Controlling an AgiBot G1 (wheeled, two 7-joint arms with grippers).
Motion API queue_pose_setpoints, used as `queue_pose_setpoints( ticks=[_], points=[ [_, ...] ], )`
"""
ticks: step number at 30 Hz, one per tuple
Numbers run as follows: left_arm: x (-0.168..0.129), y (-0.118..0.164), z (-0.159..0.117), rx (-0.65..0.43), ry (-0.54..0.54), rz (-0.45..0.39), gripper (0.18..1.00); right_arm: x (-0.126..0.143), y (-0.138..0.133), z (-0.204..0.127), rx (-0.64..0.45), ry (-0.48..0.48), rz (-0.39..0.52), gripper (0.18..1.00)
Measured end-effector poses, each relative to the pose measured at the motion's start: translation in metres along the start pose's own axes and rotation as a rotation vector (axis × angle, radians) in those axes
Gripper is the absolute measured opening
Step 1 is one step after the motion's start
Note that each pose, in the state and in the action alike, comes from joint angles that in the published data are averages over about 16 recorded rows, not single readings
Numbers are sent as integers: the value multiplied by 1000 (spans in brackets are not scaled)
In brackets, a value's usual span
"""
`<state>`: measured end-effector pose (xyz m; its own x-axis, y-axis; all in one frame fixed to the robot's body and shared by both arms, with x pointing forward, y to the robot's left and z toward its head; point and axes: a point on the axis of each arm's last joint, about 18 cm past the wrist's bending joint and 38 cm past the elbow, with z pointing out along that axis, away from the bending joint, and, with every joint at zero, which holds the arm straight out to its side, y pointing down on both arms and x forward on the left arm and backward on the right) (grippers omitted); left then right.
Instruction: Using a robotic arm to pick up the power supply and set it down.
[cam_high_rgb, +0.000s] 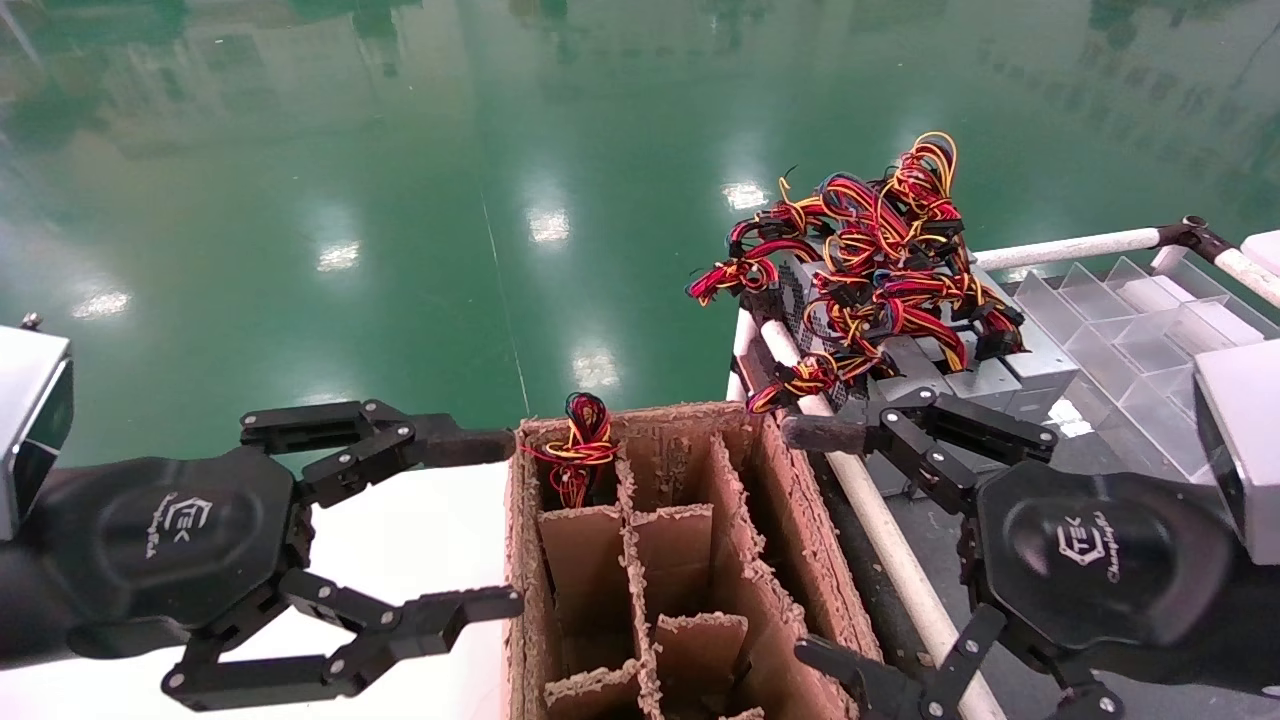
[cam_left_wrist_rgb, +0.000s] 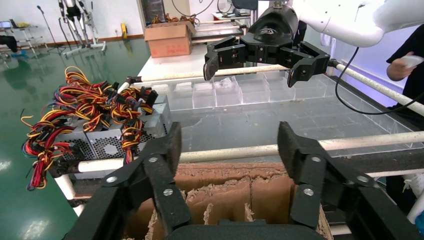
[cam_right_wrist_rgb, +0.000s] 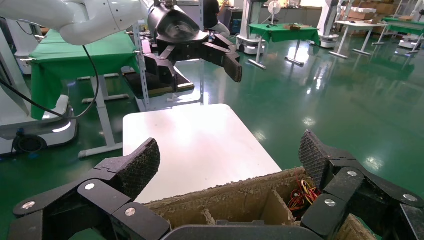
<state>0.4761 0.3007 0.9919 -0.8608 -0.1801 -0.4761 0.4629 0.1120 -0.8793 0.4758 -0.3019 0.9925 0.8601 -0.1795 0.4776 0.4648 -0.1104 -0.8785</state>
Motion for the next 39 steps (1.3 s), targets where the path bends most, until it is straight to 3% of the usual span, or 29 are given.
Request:
queue_pose_setpoints(
  ticks=[8, 15, 27, 39],
  points=[
    [0, 0, 0, 0, 0, 0, 599, 0, 0, 0, 0, 0, 0, 1001],
    [0, 0, 0, 0, 0, 0, 432, 0, 0, 0, 0, 0, 0, 1001],
    [0, 0, 0, 0, 0, 0, 248, 0, 0, 0, 0, 0, 0, 1001],
    [0, 0, 0, 0, 0, 0, 212, 6, -2, 4, -28, 5, -30, 1001]
  ],
)
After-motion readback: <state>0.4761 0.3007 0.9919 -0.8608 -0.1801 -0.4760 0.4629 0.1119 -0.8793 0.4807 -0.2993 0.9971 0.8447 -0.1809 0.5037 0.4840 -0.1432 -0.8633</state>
